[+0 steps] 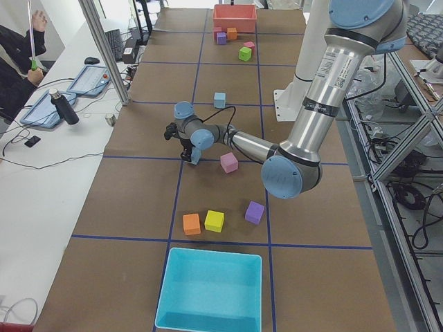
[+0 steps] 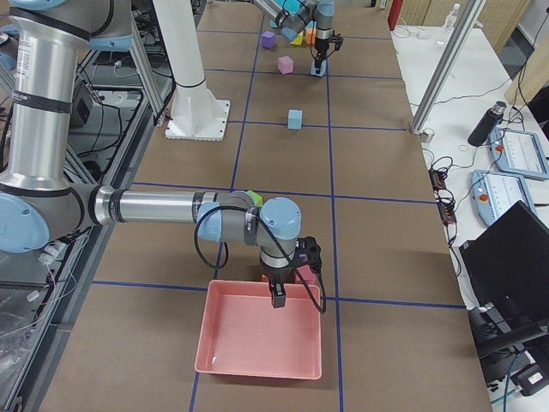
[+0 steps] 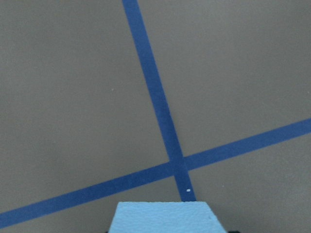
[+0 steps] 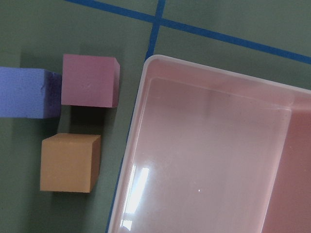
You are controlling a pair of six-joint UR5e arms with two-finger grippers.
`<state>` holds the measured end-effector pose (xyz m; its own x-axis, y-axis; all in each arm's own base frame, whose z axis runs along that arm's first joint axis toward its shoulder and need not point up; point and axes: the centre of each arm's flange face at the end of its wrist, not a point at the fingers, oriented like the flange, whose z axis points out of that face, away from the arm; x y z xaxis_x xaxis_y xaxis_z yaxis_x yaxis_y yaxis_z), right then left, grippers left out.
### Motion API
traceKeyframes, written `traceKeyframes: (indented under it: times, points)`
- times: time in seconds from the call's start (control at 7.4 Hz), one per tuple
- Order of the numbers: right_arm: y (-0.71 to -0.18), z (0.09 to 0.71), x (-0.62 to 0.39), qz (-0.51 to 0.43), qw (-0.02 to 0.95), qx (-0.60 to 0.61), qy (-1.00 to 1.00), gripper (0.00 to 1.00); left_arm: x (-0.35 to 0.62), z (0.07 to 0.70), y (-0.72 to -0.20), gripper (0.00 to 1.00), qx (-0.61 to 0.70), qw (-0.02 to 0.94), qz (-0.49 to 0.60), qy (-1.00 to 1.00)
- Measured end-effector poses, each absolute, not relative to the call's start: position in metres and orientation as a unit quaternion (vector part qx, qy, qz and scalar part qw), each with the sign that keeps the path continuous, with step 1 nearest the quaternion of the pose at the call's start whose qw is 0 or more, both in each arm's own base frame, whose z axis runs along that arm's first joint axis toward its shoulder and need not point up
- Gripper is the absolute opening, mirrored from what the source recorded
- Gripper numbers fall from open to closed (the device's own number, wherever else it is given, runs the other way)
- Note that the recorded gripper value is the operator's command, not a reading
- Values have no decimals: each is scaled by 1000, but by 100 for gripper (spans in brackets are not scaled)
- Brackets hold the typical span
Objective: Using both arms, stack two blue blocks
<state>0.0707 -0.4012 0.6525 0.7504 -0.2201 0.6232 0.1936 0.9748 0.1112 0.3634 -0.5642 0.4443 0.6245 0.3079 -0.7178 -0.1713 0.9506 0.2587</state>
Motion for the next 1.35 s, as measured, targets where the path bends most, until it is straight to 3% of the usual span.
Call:
traceKeyframes:
  times: [0.27, 0.81, 1.35]
  points:
    - [-401, 652, 71, -111, 935, 20, -335, 100, 378, 355, -566, 2, 56, 906, 95, 408]
    - [-401, 652, 71, -111, 935, 20, -335, 100, 511, 172, -501, 2, -11, 905, -18, 426]
    - [-401, 652, 71, -111, 935, 20, -335, 100, 598, 122, -461, 3, -6, 911, -31, 412]
